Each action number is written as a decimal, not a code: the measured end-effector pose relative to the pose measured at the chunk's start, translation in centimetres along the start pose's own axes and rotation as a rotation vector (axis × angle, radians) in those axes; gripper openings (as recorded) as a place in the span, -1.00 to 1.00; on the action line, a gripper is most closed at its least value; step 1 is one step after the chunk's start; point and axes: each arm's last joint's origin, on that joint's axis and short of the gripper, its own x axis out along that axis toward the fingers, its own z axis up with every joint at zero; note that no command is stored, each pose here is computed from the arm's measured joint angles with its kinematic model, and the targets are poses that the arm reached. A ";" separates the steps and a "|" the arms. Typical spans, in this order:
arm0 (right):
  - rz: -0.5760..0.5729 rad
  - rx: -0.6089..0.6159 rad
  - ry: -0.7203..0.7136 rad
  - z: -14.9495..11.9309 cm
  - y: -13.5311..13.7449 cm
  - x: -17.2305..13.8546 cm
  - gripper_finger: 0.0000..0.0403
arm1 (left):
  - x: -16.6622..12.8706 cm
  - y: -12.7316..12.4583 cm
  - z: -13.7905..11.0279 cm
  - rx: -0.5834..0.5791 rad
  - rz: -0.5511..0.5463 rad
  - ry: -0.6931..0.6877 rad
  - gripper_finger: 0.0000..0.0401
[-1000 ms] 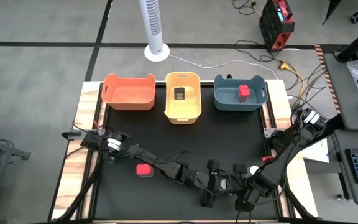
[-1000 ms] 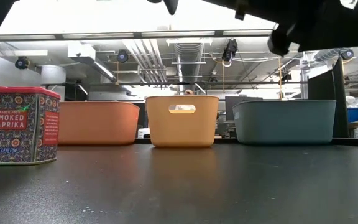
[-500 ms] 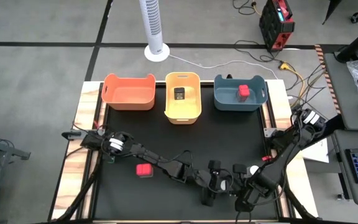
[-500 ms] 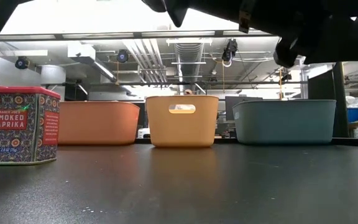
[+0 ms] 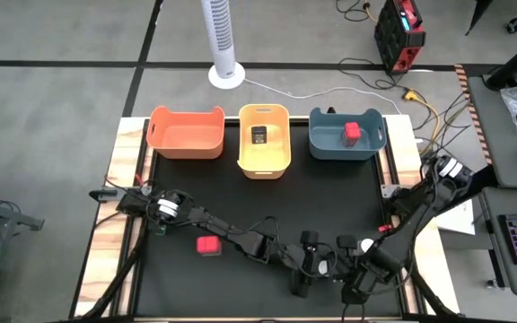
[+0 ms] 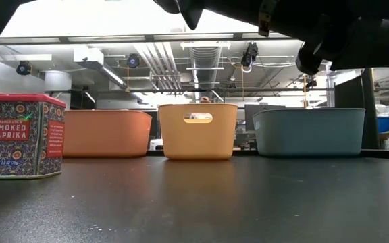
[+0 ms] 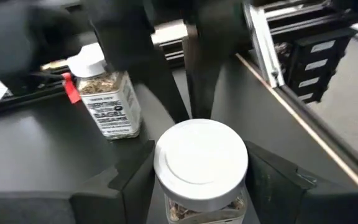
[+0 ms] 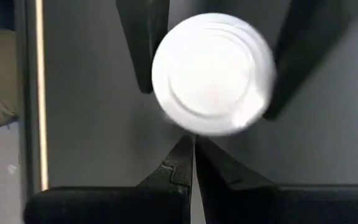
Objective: Sort spices by type
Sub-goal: Put the left white spice bottle into the orange bin
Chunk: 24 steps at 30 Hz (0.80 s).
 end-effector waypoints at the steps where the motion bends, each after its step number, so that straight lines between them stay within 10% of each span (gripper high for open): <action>1: 0.003 0.009 -0.003 0.0 -0.2 -0.5 -0.95 | -0.1 0.0 0.1 0.014 0.012 0.003 -0.01; 13: -0.049 0.138 -0.119 -0.6 -3.3 -6.1 -0.95 | -3.7 0.2 3.7 0.068 0.185 0.069 -0.04; 24: -0.250 0.174 -0.445 1.8 -8.2 -9.6 -0.95 | -13.5 2.2 3.5 0.051 0.303 -0.020 -0.04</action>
